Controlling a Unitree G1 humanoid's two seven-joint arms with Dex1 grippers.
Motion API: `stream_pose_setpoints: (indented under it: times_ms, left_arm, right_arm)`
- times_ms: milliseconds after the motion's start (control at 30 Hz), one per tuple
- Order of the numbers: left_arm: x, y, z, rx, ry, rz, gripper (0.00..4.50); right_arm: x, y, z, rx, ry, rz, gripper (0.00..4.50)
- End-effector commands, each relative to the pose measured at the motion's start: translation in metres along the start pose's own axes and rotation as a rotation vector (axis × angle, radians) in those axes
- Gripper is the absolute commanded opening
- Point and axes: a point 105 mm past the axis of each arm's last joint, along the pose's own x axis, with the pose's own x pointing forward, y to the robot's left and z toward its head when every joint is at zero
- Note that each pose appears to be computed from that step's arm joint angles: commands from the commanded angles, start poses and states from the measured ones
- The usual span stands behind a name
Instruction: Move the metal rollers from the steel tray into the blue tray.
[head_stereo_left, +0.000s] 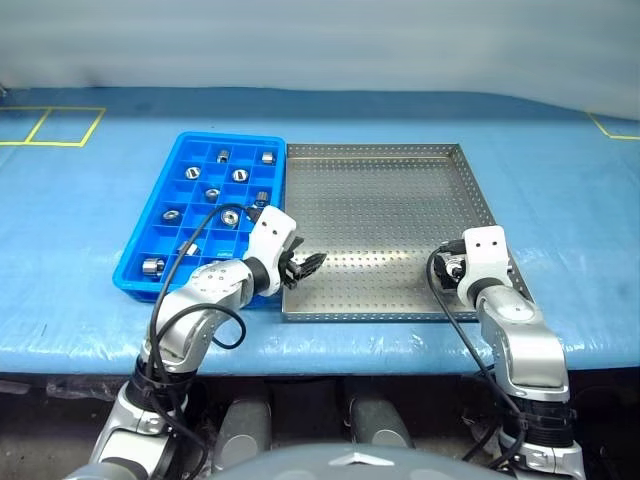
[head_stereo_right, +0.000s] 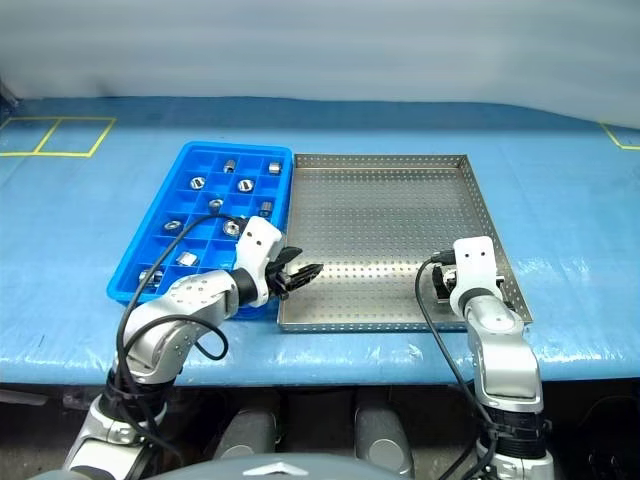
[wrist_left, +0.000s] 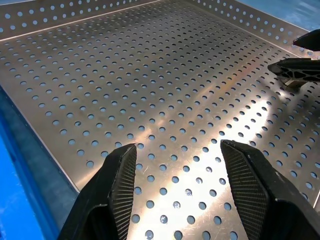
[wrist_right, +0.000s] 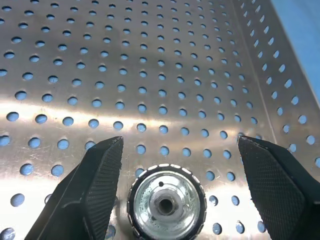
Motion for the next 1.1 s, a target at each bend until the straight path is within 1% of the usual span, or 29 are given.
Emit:
stream_pose_setpoints:
  times_ms: [33, 67, 100, 133, 200, 267, 367, 533, 633, 767, 900, 967, 1100]
  left_arm:
    - [-0.001, 0.006, 0.012, 0.03, -0.04, 0.02, 2.91]
    - [-0.002, 0.007, 0.012, 0.031, -0.04, 0.022, 2.91]
    - [-0.001, 0.007, 0.012, 0.031, -0.04, 0.023, 2.91]
    - [-0.001, 0.007, 0.012, 0.031, -0.041, 0.024, 2.91]
    - [-0.002, 0.007, 0.012, 0.031, -0.041, 0.027, 2.91]
    - [-0.002, 0.008, 0.012, 0.03, -0.041, 0.03, 2.91]
    - [-0.007, 0.013, 0.011, 0.024, -0.043, 0.055, 2.91]
    - [-0.011, 0.021, 0.008, 0.024, -0.029, 0.086, 2.91]
    - [-0.014, 0.023, 0.009, 0.026, -0.029, 0.094, 2.91]
    - [-0.018, 0.022, 0.011, 0.038, -0.031, 0.105, 2.91]
    - [-0.026, 0.028, 0.009, 0.013, -0.048, 0.164, 2.91]
    - [-0.032, 0.031, 0.007, 0.0, -0.051, 0.194, 2.91]
    - [-0.046, 0.042, 0.005, -0.013, -0.063, 0.271, 2.91]
  right_arm:
    - [-0.003, -0.006, 0.005, 0.052, -0.02, -0.014, 3.21]
    - [-0.002, -0.006, 0.005, 0.055, -0.019, -0.013, 2.99]
    - [-0.002, -0.006, 0.005, 0.055, -0.019, -0.012, 2.56]
    - [-0.002, -0.005, 0.005, 0.054, -0.017, -0.011, 2.23]
    - [-0.001, -0.003, 0.005, 0.048, -0.014, -0.006, 1.68]
    - [-0.001, -0.001, 0.007, 0.046, -0.017, -0.002, 1.69]
    - [-0.001, 0.013, 0.017, 0.04, -0.057, 0.059, 1.69]
    - [0.002, 0.025, 0.021, 0.028, -0.069, 0.083, 1.69]
    - [0.003, 0.028, 0.024, 0.031, -0.082, 0.079, 1.69]
    - [0.004, 0.039, 0.03, 0.027, -0.11, 0.121, 1.69]
    - [0.006, 0.051, 0.046, -0.022, -0.147, 0.178, 1.69]
    - [0.007, 0.06, 0.06, -0.033, -0.184, 0.216, 1.69]
    - [0.004, 0.091, 0.087, -0.064, -0.265, 0.339, 1.69]
